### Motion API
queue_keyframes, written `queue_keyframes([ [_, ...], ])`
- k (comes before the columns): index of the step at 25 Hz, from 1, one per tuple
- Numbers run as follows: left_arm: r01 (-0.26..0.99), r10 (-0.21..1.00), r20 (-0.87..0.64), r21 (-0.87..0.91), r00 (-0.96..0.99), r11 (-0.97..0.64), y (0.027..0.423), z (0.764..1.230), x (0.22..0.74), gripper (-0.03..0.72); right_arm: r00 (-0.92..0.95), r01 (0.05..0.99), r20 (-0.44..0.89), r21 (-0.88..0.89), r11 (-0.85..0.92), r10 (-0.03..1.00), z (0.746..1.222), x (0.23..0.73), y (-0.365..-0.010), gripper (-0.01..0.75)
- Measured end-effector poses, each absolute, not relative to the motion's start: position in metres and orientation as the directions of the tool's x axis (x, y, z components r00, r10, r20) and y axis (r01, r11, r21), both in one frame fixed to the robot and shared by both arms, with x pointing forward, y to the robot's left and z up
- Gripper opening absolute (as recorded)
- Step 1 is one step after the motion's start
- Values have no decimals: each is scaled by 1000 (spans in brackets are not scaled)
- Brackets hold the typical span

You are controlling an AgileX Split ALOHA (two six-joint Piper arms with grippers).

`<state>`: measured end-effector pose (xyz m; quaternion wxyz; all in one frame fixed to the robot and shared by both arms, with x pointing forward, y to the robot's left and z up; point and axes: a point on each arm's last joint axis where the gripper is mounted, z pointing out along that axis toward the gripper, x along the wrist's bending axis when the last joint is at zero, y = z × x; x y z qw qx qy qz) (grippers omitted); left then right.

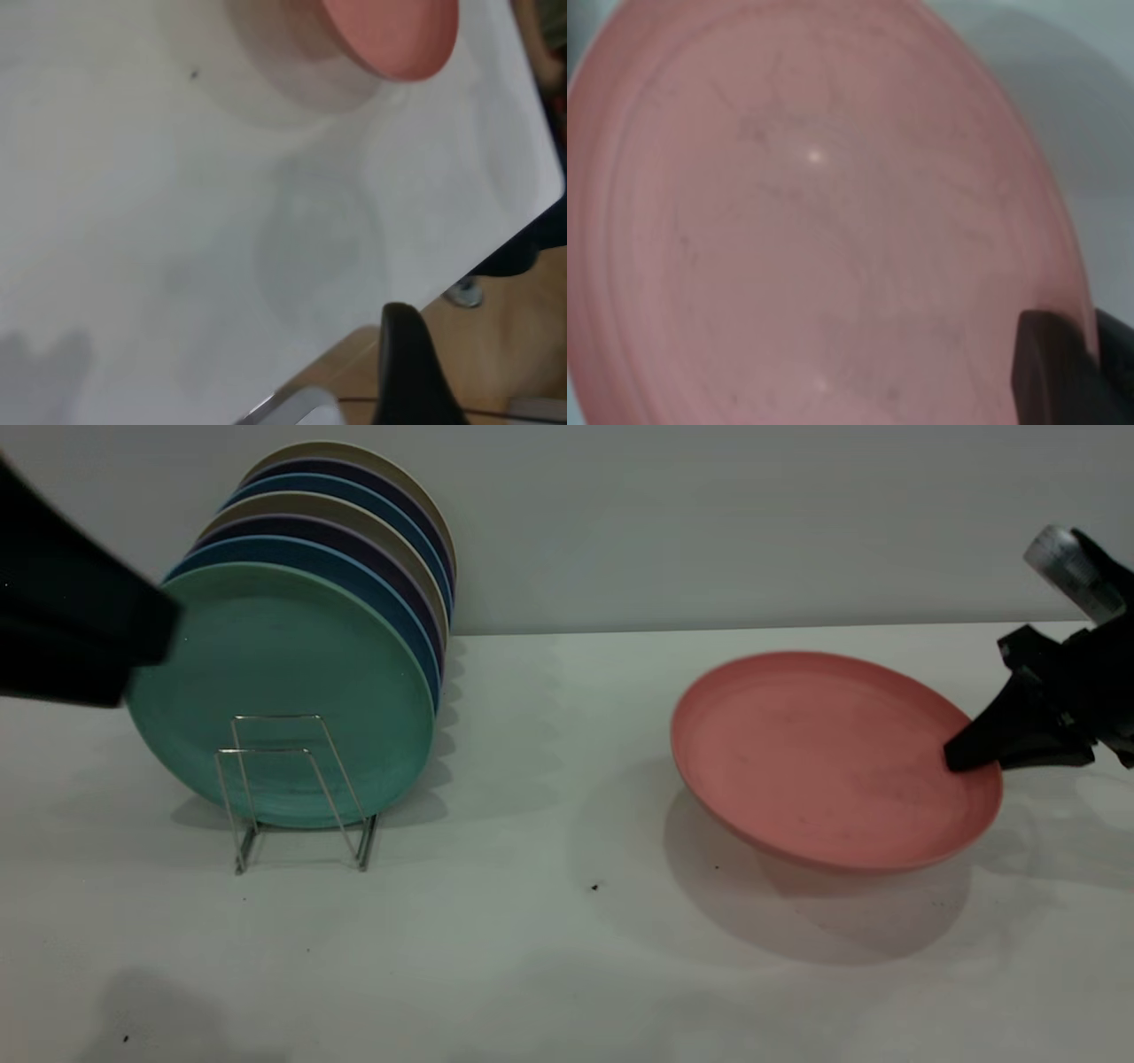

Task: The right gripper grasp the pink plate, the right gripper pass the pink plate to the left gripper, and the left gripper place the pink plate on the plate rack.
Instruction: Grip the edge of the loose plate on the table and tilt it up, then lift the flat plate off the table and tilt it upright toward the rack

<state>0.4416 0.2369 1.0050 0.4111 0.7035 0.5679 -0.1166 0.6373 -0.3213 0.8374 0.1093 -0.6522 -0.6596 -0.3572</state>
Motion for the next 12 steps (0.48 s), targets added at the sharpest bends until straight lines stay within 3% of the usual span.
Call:
queue_keyframes([
  [12,908,593,-752,412,288,81,228,943,491,425,-185,958,647,288,-13,740,843,634,-280,13],
])
